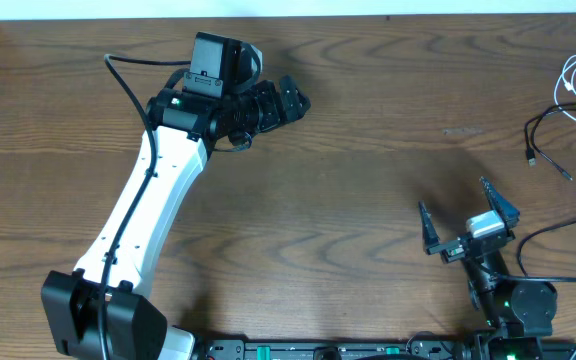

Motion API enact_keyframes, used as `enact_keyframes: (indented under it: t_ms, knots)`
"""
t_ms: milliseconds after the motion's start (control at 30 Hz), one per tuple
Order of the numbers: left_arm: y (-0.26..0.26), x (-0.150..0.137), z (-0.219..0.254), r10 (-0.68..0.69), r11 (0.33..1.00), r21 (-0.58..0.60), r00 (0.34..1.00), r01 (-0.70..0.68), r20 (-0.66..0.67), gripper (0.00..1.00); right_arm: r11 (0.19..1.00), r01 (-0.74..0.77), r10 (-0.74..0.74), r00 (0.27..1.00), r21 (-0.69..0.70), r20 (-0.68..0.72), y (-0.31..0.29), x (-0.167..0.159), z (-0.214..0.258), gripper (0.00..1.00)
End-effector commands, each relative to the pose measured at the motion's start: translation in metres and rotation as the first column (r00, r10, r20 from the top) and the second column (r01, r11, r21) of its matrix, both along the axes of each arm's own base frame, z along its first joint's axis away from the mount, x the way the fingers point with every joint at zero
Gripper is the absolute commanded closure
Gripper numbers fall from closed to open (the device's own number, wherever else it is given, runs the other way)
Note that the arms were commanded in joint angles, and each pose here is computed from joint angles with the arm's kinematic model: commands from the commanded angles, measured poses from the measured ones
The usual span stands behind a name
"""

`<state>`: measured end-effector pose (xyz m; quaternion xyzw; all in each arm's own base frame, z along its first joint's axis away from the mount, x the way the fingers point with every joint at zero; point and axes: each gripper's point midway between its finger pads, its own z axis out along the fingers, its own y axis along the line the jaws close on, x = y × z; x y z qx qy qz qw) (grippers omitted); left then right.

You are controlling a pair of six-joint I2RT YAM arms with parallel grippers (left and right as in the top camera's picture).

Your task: Untangle cables

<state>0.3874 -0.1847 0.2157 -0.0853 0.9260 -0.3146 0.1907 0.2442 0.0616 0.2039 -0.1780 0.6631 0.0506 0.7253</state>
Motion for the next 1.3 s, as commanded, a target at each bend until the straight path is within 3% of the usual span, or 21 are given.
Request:
enact_keyframes:
  t_ms: [0,200,333,1267]
  knots:
    - [0.003,0.000,0.008,-0.001,1.000,0.009,1.000,0.001,0.031,0.00,1.000,0.013,-0.013,1.000,-0.001,0.015,-0.002,-0.001,-0.008,0.01]
    - [0.003,0.000,0.008,-0.001,1.000,0.009,1.000,0.001,0.031,0.00,1.000,0.020,-0.020,1.000,-0.003,-0.010,-0.003,-0.005,-0.017,0.01]
    - [0.003,0.000,0.008,-0.001,1.000,0.010,1.000,0.000,0.031,0.00,1.000,0.021,-0.020,0.992,0.003,-0.121,-0.004,-0.006,-0.043,0.01]
    - [0.003,0.000,0.008,-0.001,1.000,0.009,1.000,0.001,0.031,0.00,0.999,0.017,-0.012,0.991,0.034,-0.130,-0.003,-0.006,-0.043,0.01]
